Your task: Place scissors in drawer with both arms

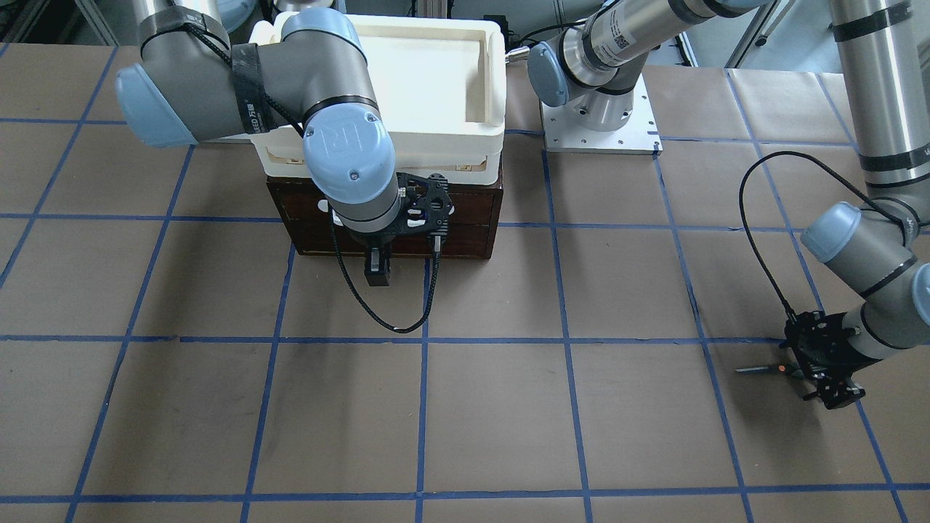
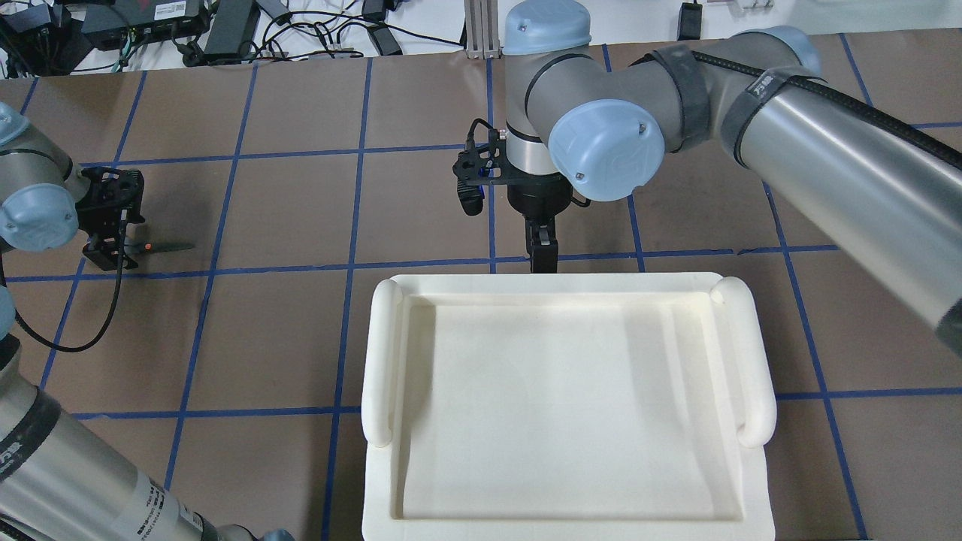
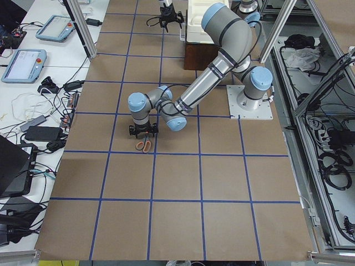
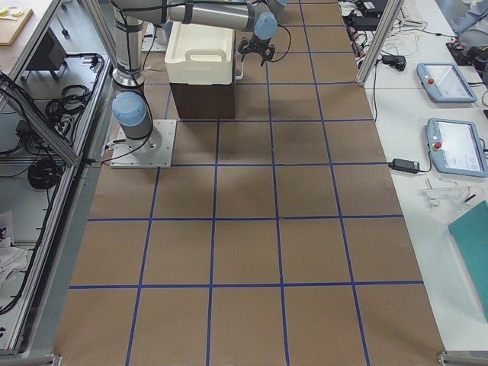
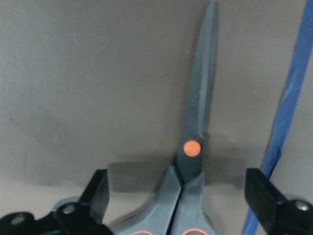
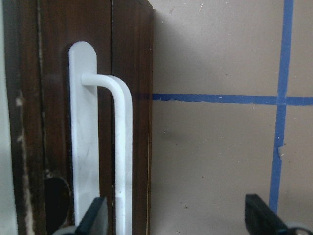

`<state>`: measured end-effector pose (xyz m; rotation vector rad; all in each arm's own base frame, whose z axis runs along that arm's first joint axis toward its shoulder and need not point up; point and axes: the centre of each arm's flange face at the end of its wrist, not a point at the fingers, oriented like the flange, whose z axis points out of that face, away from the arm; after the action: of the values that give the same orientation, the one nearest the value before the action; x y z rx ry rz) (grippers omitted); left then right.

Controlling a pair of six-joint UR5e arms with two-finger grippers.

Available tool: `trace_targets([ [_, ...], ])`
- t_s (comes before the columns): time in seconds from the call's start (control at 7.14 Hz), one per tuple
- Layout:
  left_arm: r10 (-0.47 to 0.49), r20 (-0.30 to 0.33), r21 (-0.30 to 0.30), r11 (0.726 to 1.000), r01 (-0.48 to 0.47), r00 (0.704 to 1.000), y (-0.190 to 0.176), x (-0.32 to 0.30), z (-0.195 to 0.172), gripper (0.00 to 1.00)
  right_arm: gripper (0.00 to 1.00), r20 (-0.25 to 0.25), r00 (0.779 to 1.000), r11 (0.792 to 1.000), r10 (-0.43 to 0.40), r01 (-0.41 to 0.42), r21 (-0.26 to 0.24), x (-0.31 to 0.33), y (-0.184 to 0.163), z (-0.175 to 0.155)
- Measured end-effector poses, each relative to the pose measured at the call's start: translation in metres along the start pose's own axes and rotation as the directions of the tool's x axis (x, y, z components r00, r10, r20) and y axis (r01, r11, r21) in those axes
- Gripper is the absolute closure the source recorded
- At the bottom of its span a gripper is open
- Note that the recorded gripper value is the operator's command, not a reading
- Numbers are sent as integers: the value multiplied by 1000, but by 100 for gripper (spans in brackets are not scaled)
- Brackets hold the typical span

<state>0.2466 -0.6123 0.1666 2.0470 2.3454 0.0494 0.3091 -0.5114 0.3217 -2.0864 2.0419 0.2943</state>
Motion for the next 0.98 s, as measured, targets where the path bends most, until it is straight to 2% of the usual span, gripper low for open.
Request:
trace_targets([
  [0.56, 13, 1, 5, 1000, -13, 1000, 7, 2, 1, 7, 0, 21, 1000, 1000, 5, -5, -4, 4, 0, 9],
  [0.7, 13, 0, 8, 1000, -13, 1000, 7, 2, 1, 27, 0, 25, 1000, 1000, 9, -9, -5, 4, 0, 11],
  [0.84, 14, 0, 8, 1000, -14, 1000, 6, 2, 2, 89, 0, 26, 1000, 1000, 12, -11, -5, 4, 0, 12],
  [0.98, 15, 0, 8, 1000, -15, 1000, 7, 2, 2, 100, 0, 27, 999, 1000, 18, -18, -6, 4, 0, 12],
])
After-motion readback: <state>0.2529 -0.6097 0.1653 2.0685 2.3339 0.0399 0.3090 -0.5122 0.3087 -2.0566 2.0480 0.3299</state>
